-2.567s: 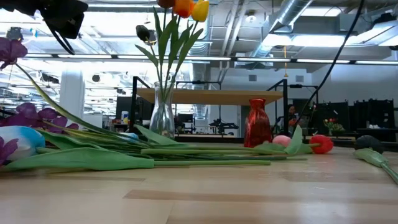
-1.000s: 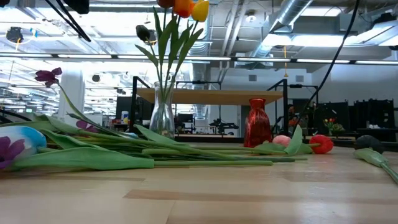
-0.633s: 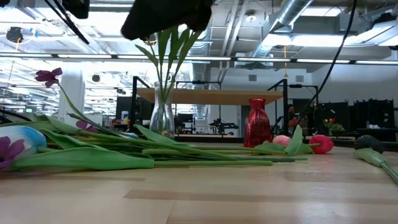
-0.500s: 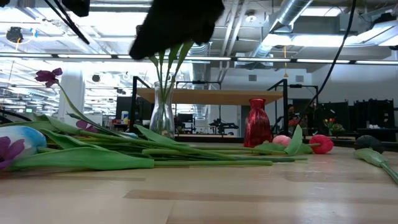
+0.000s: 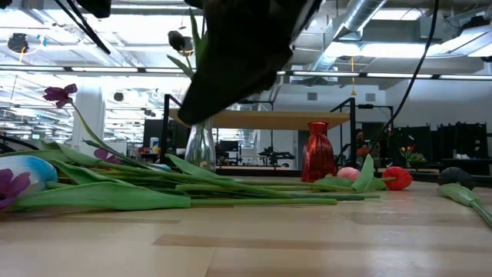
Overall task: Pick and place flowers into a vace then onto a shelf
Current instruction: Put the yellow tulip into the transparent vase
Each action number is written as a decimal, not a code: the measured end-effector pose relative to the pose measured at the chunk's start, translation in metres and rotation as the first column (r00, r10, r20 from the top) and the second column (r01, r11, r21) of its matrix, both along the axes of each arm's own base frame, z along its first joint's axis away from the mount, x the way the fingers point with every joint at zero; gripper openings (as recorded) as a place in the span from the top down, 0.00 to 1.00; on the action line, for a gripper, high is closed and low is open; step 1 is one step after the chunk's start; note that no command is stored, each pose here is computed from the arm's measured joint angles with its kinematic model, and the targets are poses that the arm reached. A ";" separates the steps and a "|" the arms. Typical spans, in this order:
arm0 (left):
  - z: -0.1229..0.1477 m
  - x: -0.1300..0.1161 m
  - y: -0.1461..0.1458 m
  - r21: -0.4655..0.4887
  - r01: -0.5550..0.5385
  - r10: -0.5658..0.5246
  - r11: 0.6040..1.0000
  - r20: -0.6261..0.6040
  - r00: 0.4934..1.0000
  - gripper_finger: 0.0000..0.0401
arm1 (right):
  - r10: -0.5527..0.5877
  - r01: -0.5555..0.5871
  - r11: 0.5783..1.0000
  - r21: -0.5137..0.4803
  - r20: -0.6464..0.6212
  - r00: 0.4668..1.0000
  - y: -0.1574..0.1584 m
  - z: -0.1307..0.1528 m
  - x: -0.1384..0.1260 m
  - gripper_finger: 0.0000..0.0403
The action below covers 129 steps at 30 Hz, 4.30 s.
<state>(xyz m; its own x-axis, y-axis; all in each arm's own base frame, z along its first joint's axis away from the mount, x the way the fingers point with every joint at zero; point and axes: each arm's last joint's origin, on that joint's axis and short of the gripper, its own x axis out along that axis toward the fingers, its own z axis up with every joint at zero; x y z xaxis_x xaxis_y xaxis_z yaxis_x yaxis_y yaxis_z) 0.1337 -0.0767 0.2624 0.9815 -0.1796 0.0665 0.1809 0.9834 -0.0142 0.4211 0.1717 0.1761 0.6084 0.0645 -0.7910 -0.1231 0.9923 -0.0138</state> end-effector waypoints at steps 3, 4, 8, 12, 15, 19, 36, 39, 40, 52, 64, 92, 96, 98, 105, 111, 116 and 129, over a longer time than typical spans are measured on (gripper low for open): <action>0.000 0.000 0.000 0.000 0.000 0.000 1.000 0.000 1.000 0.59 | -0.002 0.002 1.000 -0.003 0.000 1.000 -0.001 -0.003 -0.001 0.76; 0.000 0.000 0.000 0.000 0.000 0.000 1.000 0.000 1.000 0.59 | -0.003 0.003 1.000 -0.004 -0.002 1.000 -0.001 -0.004 -0.001 0.76; 0.000 0.000 0.000 0.000 0.000 0.000 1.000 0.000 1.000 0.59 | -0.015 0.015 1.000 -0.007 -0.016 1.000 -0.006 -0.013 -0.004 0.76; 0.000 0.000 0.000 0.001 0.000 0.000 1.000 0.000 1.000 0.59 | -0.038 0.038 0.999 0.000 -0.026 0.999 -0.010 -0.022 -0.006 0.76; 0.000 0.000 0.000 0.001 0.000 0.000 1.000 0.000 1.000 0.59 | -0.040 0.040 0.999 -0.004 -0.031 0.999 -0.011 -0.026 -0.008 0.76; 0.000 0.000 0.000 0.001 0.000 0.000 1.000 -0.001 1.000 0.59 | -0.040 0.040 0.999 -0.006 -0.039 0.998 -0.013 -0.035 -0.012 0.76; -0.001 0.000 0.000 0.002 0.000 0.000 1.000 -0.003 1.000 0.59 | -0.036 0.036 0.999 0.009 -0.015 0.999 -0.009 -0.054 -0.004 0.76; -0.001 0.000 0.000 0.000 0.001 -0.001 1.000 -0.006 1.000 0.59 | -0.039 0.039 0.999 -0.002 -0.029 0.999 -0.009 -0.059 -0.005 0.76; -0.001 0.000 0.000 -0.003 0.001 -0.001 1.000 -0.007 1.000 0.59 | -0.037 0.037 0.999 0.002 -0.027 0.999 -0.009 -0.059 -0.004 0.76; -0.001 0.000 0.000 -0.003 0.001 -0.001 1.000 -0.006 1.000 0.59 | -0.030 0.030 1.000 -0.005 -0.031 0.999 -0.008 -0.055 -0.002 0.76; -0.001 0.000 0.000 -0.003 0.001 -0.001 1.000 -0.005 1.000 0.59 | -0.011 0.010 1.000 -0.018 -0.024 1.000 -0.007 -0.050 0.001 0.76; 0.000 0.000 0.000 -0.005 0.000 0.000 1.000 -0.001 1.000 0.59 | -0.010 0.009 1.000 -0.020 -0.030 0.999 -0.008 -0.044 -0.002 0.99; 0.002 0.000 0.000 -0.007 -0.002 0.003 1.000 0.021 1.000 0.59 | -0.014 0.014 1.000 -0.011 -0.015 1.000 -0.009 -0.028 -0.005 0.99; 0.003 0.000 0.000 -0.009 -0.002 0.002 1.000 0.027 1.000 0.59 | -0.011 0.011 1.000 -0.001 0.012 1.000 -0.008 -0.015 -0.007 0.99; 0.002 0.000 0.000 -0.005 -0.002 0.002 1.000 0.020 1.000 0.59 | -0.002 0.007 0.999 -0.043 0.133 0.991 0.002 0.031 -0.021 1.00; 0.004 0.000 0.000 -0.019 -0.002 0.003 1.000 0.040 0.999 0.59 | 0.110 -0.090 0.991 -0.098 0.220 0.969 0.028 0.063 -0.044 1.00; 0.004 0.000 0.000 0.006 -0.004 0.004 1.000 0.043 0.999 0.59 | 0.352 -0.332 0.936 -0.116 0.268 0.897 0.062 0.075 -0.063 1.00; 0.010 0.010 -0.007 0.034 -0.026 0.021 0.999 0.154 0.988 0.59 | 0.219 -0.110 0.975 -0.193 0.758 0.615 0.044 0.138 -0.036 1.00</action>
